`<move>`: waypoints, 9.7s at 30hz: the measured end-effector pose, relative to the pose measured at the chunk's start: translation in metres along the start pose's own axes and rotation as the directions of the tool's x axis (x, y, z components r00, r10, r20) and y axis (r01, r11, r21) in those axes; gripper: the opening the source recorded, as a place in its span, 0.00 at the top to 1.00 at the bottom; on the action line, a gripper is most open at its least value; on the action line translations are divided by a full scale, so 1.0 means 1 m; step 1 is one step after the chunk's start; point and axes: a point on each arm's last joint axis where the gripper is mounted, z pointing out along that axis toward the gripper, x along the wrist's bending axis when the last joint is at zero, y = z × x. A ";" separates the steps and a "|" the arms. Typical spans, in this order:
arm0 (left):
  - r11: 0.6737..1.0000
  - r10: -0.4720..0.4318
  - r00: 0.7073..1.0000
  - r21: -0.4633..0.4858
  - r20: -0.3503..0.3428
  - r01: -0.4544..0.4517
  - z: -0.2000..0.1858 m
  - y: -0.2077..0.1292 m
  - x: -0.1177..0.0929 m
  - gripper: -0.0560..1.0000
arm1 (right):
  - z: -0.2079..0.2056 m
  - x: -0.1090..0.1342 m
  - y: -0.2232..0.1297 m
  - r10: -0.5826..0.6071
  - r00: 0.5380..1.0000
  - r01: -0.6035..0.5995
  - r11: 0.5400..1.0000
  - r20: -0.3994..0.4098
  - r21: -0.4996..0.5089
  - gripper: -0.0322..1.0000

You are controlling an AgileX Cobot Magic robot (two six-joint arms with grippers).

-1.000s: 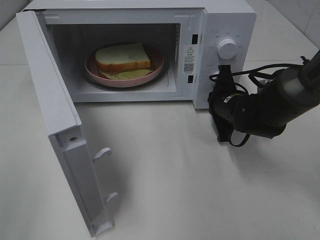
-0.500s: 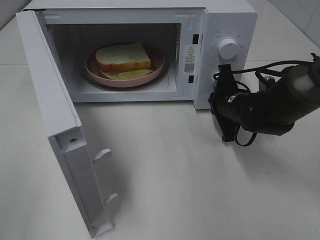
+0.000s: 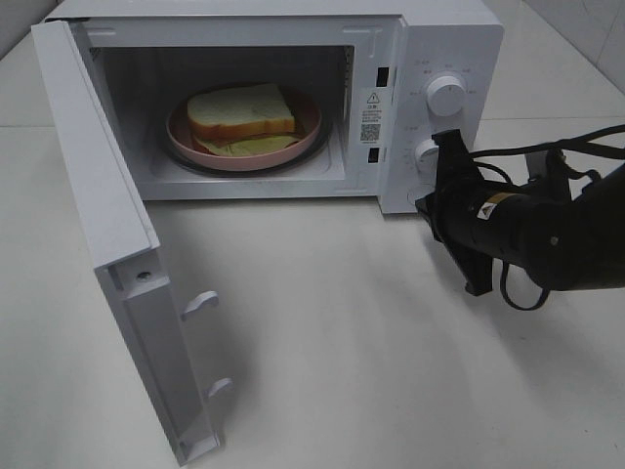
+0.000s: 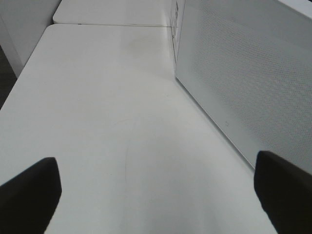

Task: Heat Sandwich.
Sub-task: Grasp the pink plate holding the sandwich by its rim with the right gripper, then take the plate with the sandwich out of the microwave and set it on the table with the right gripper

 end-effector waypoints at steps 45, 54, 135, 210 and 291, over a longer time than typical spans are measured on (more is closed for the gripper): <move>1.000 0.000 1.000 0.000 0.000 0.000 0.000 0.000 0.000 0.01 | -0.114 0.045 -0.010 -0.927 0.352 0.706 0.173 -0.128 0.687 0.83; 1.000 0.000 1.000 0.000 0.000 0.000 0.000 0.000 0.000 0.01 | -0.124 0.049 -0.011 -0.887 0.031 0.714 -0.303 -0.460 0.631 0.82; 1.000 0.000 1.000 0.000 0.000 0.000 0.000 0.000 0.000 0.01 | -0.030 0.140 -0.069 -0.298 -0.758 0.334 -0.941 -0.581 0.047 0.17; 1.000 0.000 1.000 0.000 0.000 0.000 0.000 0.000 0.000 0.01 | 0.133 0.150 -0.130 -0.268 -0.854 0.312 -0.950 -0.445 -0.026 0.24; 1.000 0.000 1.000 0.000 0.000 0.000 0.000 0.000 0.000 0.01 | 0.006 0.119 -0.097 0.249 -0.850 -0.107 -0.945 -0.464 -0.311 0.87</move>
